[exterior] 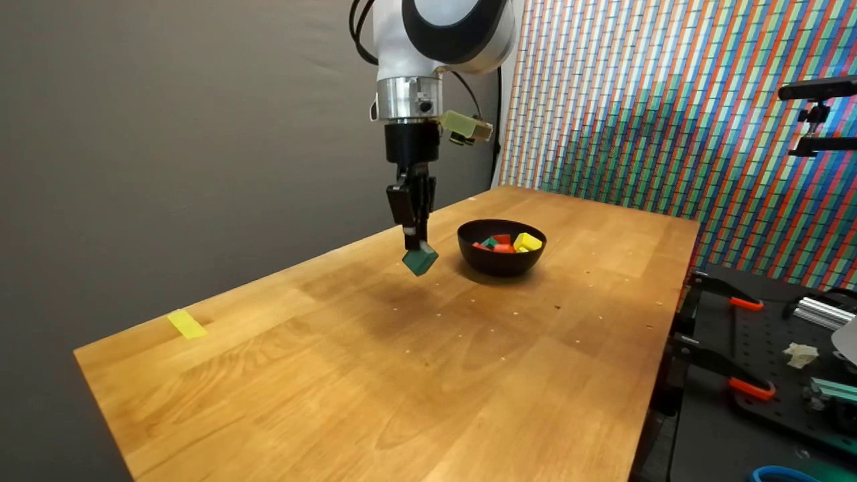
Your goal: Remove the blocks from the bowl and put them on the table
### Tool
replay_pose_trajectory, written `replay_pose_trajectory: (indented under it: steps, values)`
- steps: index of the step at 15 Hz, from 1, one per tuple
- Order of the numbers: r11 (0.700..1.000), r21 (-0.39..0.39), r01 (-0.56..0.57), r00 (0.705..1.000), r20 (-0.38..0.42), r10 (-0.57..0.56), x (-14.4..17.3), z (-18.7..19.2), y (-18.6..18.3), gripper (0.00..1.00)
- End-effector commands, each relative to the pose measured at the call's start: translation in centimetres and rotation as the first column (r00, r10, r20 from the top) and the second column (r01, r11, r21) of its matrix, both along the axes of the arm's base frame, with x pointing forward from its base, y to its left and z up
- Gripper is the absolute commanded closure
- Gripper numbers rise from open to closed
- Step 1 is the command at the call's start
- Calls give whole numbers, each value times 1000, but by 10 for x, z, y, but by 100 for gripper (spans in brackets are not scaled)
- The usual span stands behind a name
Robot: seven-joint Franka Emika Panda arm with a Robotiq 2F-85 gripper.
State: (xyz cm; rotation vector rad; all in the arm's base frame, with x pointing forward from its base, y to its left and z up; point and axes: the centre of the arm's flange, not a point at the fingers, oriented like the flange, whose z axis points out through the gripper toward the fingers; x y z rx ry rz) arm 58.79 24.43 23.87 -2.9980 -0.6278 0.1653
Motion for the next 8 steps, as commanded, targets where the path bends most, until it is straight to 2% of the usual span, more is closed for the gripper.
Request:
replay_pose_trajectory:
  steps: [1, 2, 3, 4, 8]
  values:
    - [998, -51, -27, 998, -59, 24, 41, -15, 10, 78]
    - [998, -64, -28, 997, -75, 23, 43, -15, 7, 42]
    - [997, -75, -34, 995, -100, 27, 44, -12, 2, 41]
    - [996, -86, -31, 994, -106, 21, 43, -4, -4, 36]
    - [993, -114, -39, 990, -136, 23, 29, 38, -27, 5]
